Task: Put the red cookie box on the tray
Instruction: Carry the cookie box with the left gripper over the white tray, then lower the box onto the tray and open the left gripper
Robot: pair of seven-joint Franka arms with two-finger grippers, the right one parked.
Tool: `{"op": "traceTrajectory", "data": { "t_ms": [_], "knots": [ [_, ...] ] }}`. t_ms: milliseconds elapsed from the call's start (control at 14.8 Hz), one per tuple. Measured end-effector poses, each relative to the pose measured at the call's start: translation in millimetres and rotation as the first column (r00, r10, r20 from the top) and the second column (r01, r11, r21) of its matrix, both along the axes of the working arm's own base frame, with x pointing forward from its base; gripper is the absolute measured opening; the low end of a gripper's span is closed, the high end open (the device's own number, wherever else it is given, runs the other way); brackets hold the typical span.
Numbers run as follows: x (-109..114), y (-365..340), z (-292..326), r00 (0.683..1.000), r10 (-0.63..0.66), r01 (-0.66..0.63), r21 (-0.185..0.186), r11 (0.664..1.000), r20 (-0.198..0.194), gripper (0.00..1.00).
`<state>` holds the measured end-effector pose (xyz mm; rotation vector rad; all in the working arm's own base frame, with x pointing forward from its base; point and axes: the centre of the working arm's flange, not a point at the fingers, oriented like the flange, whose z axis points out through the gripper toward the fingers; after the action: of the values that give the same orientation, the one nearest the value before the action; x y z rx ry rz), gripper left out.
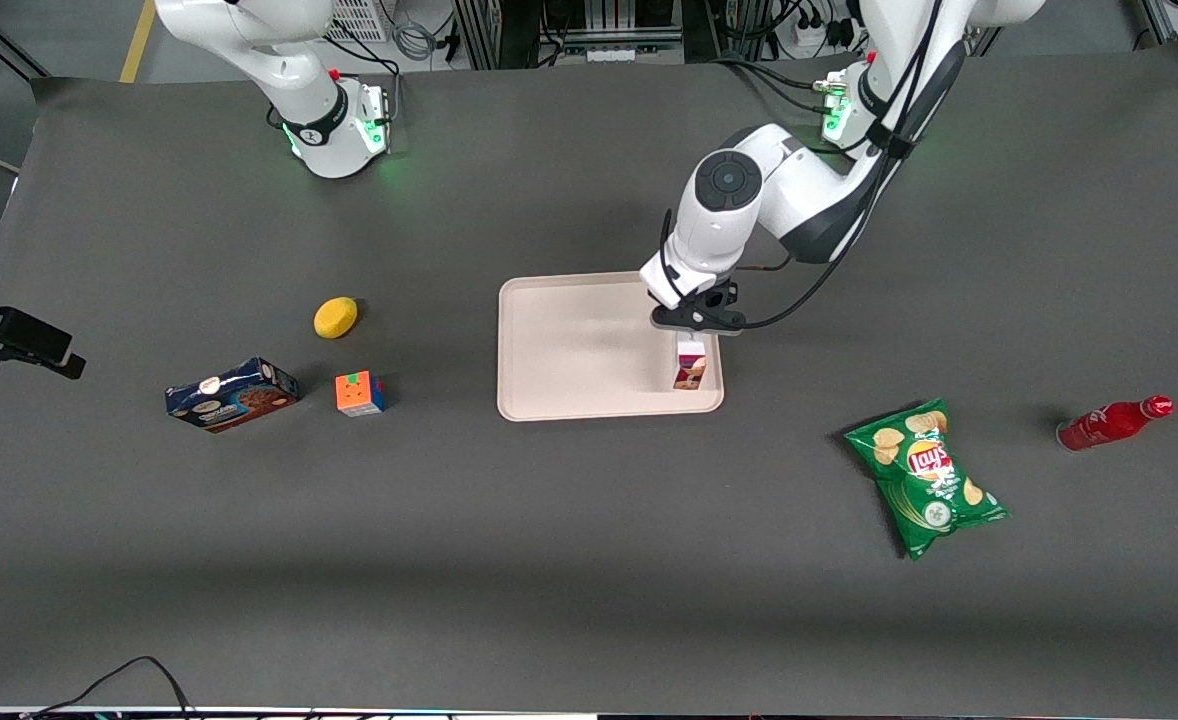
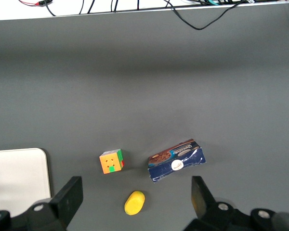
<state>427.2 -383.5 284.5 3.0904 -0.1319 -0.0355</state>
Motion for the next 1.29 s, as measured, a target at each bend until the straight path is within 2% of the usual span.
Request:
{"op": "traceTrajectory", "data": {
  "t_ms": [271,542,881,1220,1288],
  "knots": [
    [6.6,6.0,-19.6,1.000,0.022,-0.022,-0.002,1.000,-0.013,0.13],
    [16.9,15.4,-37.7,0.999,0.048,-0.048,-0.015,0.999,-0.016,0.13],
    [19.9,18.8,-47.9,0.999,0.046,-0.046,-0.012,0.999,-0.012,0.14],
    [21.6,17.4,-45.6,0.999,0.047,-0.047,-0.016,0.999,-0.006,0.61],
    [23.5,16.5,-43.0,0.999,0.049,-0.049,-0.020,0.999,-0.001,0.73]
  ]
}}
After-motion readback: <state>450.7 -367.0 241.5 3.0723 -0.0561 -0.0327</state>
